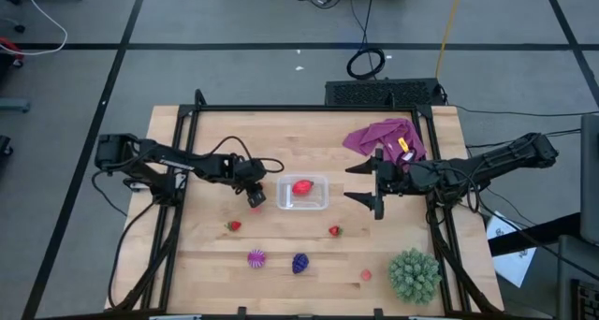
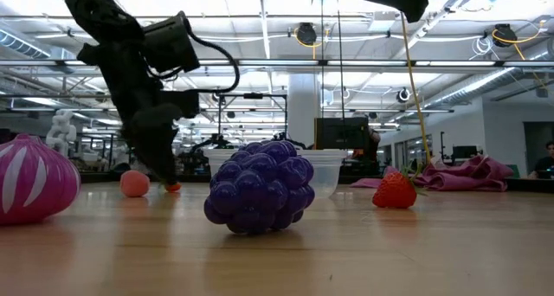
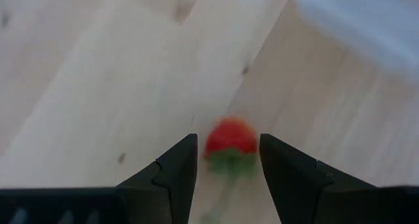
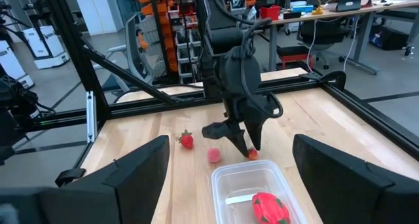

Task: Pick and placing Produce into tupperware
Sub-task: Put the top red strawberry into the transparent container

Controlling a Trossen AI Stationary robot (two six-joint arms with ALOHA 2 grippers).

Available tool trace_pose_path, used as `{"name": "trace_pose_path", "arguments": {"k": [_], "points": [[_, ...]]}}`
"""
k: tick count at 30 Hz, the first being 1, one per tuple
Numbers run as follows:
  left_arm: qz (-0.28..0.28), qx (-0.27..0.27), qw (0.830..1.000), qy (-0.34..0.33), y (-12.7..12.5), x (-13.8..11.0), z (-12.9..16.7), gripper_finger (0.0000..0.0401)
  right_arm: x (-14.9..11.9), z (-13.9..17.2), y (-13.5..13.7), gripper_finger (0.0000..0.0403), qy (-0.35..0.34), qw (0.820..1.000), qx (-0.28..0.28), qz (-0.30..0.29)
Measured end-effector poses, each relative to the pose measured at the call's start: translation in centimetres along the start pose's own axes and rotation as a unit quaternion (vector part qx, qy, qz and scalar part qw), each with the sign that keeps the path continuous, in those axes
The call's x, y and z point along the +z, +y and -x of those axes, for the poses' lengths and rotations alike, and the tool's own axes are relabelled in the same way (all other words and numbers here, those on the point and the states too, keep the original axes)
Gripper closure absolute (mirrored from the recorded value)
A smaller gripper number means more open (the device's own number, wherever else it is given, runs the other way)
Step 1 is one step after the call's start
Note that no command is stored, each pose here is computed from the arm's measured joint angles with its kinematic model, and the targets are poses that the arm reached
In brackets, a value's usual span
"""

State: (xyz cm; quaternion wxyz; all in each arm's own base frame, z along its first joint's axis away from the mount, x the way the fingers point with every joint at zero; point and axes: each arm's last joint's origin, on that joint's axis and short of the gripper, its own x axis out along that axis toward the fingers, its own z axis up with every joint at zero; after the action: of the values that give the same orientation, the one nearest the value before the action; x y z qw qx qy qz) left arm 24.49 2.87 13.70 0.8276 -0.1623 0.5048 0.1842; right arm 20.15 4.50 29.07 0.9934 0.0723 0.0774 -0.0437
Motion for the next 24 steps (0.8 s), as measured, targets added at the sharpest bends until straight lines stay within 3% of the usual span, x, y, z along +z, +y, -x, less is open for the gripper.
{"name": "trace_pose_path", "arguments": {"k": [24], "points": [[-0.003,0.005,1.0,0.011,-0.07,-0.1,-1.03,0.0231,0.29,0.0,0.06,0.0086,-0.014,1.0,0.003,-0.005]]}}
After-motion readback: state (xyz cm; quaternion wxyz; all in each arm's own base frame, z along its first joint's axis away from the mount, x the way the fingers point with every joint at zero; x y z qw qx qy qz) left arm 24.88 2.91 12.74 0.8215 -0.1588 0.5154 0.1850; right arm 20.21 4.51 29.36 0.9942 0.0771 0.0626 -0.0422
